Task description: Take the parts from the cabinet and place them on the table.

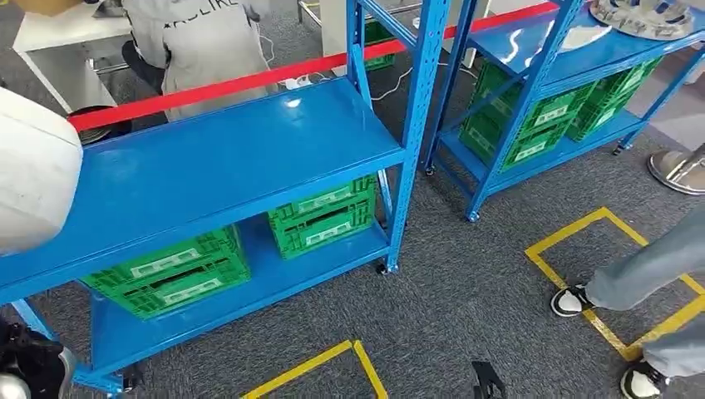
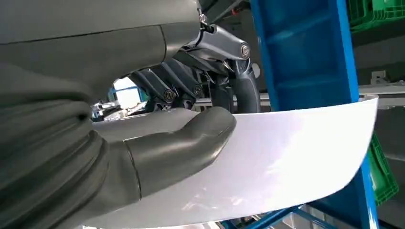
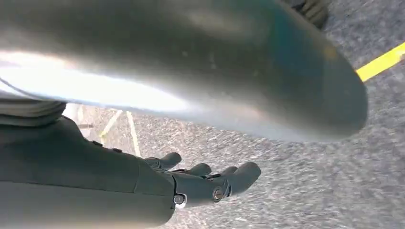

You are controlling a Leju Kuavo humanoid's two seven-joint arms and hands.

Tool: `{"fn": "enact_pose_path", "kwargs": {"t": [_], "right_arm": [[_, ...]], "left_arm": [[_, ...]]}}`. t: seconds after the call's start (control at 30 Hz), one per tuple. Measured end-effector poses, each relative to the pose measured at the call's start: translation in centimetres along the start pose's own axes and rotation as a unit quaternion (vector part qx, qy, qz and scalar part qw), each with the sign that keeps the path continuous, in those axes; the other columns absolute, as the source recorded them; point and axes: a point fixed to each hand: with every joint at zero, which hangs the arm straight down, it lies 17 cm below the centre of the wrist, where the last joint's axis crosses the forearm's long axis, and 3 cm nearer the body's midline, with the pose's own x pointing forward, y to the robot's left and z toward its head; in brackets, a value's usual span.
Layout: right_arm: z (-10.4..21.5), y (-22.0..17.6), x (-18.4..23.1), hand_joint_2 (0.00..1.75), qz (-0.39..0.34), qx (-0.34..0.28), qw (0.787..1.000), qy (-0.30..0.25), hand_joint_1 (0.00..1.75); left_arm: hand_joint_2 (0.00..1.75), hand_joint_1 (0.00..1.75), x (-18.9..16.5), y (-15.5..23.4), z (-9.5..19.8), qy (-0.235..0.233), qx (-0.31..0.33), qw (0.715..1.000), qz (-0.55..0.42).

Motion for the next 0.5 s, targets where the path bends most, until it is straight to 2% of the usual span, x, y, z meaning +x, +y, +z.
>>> {"fn": "enact_pose_path", "kwargs": {"t": [0.2,0.5], "right_arm": [[0.0,-0.2,0.5,0.00,-0.020,-0.006,1.000,0.002,0.00],[0.0,-0.1,0.3,0.00,-0.026,-0.005,1.000,0.007,0.00]], "left_arm": [[1.75,1.75,0.6,1.1,-0.5,-0.019,0.009,0.999,-0.029],[1.75,1.75,1.2,2.5,0.5,-0.030,0.009,0.997,-0.071]]}}
